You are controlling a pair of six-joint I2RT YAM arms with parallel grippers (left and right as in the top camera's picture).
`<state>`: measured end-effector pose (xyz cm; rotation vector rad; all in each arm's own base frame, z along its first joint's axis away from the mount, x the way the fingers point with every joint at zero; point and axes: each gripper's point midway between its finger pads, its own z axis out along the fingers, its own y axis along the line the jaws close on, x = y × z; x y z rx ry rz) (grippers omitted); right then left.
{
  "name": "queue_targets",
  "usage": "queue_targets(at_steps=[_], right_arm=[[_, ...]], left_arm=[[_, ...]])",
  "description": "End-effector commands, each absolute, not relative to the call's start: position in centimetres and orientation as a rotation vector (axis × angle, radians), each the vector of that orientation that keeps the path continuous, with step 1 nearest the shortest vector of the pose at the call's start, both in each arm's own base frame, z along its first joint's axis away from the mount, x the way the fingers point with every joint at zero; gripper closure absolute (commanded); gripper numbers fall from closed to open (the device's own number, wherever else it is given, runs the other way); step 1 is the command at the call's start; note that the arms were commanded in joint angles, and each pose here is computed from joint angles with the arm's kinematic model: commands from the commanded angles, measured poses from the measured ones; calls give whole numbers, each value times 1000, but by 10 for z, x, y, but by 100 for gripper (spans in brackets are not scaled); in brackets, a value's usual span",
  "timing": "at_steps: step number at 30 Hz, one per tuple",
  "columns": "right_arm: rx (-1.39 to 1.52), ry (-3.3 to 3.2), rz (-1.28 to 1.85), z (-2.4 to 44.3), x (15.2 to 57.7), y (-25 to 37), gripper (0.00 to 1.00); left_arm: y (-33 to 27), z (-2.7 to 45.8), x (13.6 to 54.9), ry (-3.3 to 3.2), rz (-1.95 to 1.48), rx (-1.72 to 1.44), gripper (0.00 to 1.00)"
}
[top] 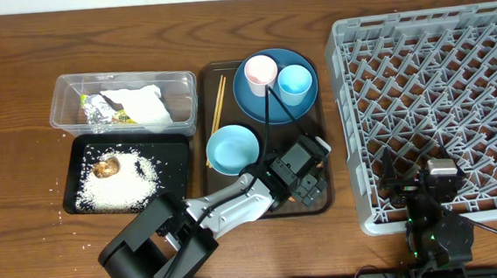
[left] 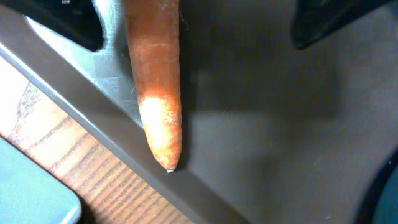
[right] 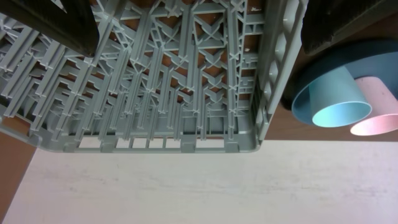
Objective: Sort waste into correct bins and load items into the dishwasher rack
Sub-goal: 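Align the left gripper over the carrot and close on it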
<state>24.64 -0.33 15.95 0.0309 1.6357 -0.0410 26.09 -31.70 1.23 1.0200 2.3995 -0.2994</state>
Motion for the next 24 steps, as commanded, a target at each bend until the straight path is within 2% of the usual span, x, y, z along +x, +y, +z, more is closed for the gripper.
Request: queue_targets(at_steps=[1,4,8,10,24], right_arm=[[47,1639,-51,158,246,-7,1],[47,1639,-51,158,246,-7,1],[47,1639,-51,158,246,-7,1],[47,1639,-51,158,246,-7,1],[47,1639,-51,158,246,-7,1]], left_arm=[[-323,26,265,2375,-336,994,16],[-323,26,265,2375,-336,993,26],[-323,26,265,2375,-336,994,46],[-323,26,265,2376,-336,994,52],[-320,24,263,2394,-327,996,55]])
